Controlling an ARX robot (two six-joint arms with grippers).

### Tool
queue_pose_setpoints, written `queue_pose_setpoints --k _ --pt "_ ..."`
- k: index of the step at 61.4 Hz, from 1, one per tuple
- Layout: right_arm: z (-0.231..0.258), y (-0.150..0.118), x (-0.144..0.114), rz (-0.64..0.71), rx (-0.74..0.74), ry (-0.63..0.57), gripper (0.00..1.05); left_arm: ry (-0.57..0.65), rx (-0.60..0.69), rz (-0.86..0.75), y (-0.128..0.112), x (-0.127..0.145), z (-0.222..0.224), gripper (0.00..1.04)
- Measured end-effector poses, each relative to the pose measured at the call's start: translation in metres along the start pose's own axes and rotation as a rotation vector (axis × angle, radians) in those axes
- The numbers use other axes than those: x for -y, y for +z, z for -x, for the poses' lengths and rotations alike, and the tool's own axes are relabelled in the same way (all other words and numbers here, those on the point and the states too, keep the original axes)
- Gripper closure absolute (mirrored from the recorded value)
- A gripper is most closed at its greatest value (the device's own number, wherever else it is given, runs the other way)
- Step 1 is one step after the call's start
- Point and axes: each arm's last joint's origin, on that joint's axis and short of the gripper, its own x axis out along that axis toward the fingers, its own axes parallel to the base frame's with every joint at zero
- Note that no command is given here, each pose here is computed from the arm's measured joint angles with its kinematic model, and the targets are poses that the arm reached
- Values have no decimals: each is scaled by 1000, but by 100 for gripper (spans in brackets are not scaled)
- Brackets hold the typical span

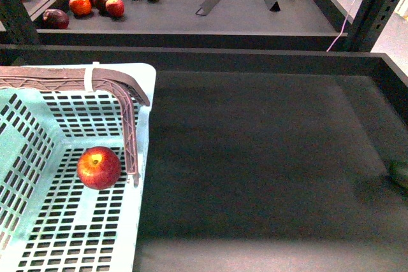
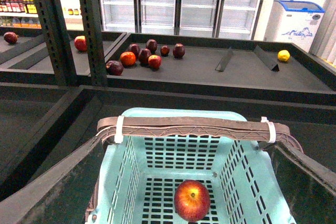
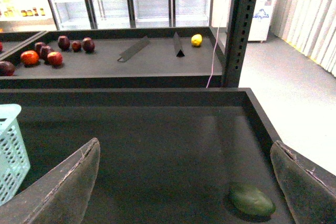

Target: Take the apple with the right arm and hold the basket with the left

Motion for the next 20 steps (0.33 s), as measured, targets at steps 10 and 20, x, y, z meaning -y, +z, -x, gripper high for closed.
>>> queue_pose_setpoints --k 10,20 --pt "0 0 0 0 0 0 9 0 0 0 0 0 0 7" --pt "0 0 0 0 0 0 9 0 0 0 0 0 0 7"
